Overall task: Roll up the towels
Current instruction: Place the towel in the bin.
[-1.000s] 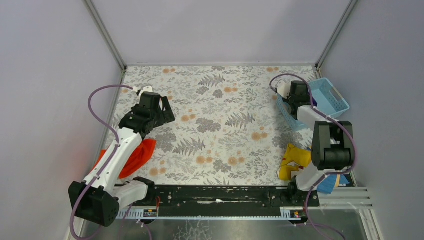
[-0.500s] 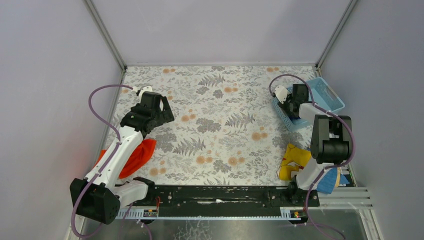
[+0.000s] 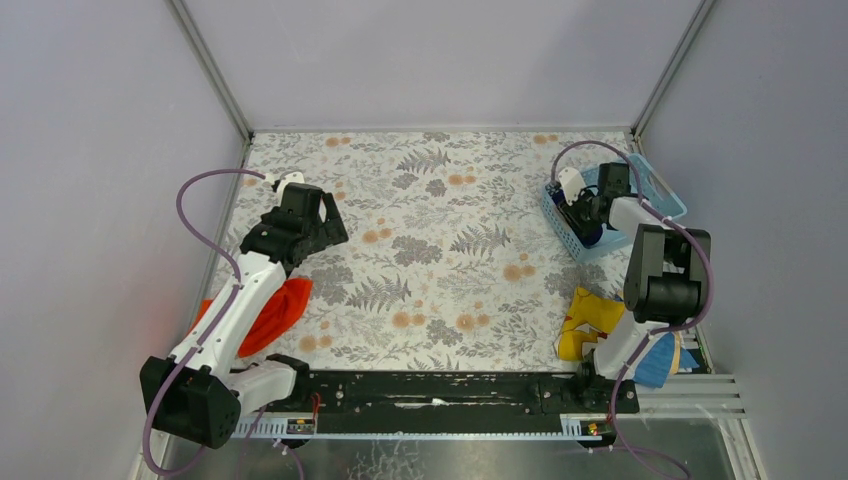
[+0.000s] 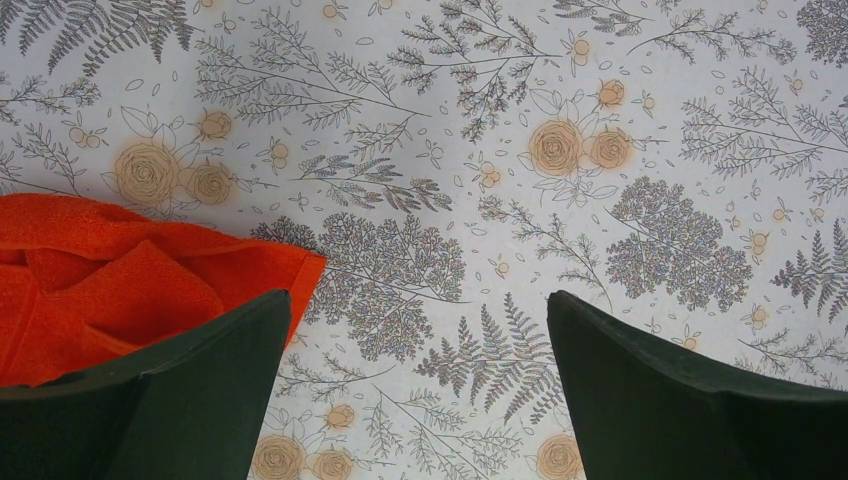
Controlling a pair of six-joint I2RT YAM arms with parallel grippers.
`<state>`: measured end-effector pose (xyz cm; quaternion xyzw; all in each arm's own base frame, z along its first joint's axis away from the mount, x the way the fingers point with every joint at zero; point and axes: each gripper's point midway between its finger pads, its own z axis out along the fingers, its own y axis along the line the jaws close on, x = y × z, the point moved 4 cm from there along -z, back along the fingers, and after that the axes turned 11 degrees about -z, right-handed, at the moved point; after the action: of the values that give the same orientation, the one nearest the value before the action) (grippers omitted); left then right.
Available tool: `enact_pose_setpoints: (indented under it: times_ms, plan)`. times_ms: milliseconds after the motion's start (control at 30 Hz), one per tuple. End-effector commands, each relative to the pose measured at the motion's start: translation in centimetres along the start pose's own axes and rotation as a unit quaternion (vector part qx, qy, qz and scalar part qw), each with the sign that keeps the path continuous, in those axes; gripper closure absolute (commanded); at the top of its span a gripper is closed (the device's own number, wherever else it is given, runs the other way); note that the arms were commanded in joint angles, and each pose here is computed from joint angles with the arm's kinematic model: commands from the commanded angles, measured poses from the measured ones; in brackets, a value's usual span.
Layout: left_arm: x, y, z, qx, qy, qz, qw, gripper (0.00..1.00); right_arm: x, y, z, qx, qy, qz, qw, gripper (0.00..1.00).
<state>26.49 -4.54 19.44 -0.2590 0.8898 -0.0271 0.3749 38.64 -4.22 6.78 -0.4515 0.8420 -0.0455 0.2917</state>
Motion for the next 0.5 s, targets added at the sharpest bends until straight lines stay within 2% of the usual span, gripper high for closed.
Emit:
enact_pose_setpoints:
  times_ms: [0,267,400,467]
  plan:
    - [-0.4,0.1,0.3,-0.006,-0.012,-0.004,1.000,0.00,-0.2,2.4,-0.7,-0.084,-0.030,0.053,0.995,0.75]
    - [-0.5,0.2,0.2,-0.006,-0.016,-0.005,1.000,0.00,0.3,4.1,0.0,-0.131,-0.043,0.068,0.988,0.72]
    - [-0.4,0.2,0.3,-0.006,-0.013,-0.005,1.000,0.00,0.5,4.8,0.9,-0.159,-0.043,0.084,0.983,0.66]
    - [-0.4,0.2,0.3,-0.007,-0.013,-0.005,1.000,0.00,0.4,4.7,1.1,-0.161,-0.041,0.089,0.982,0.59]
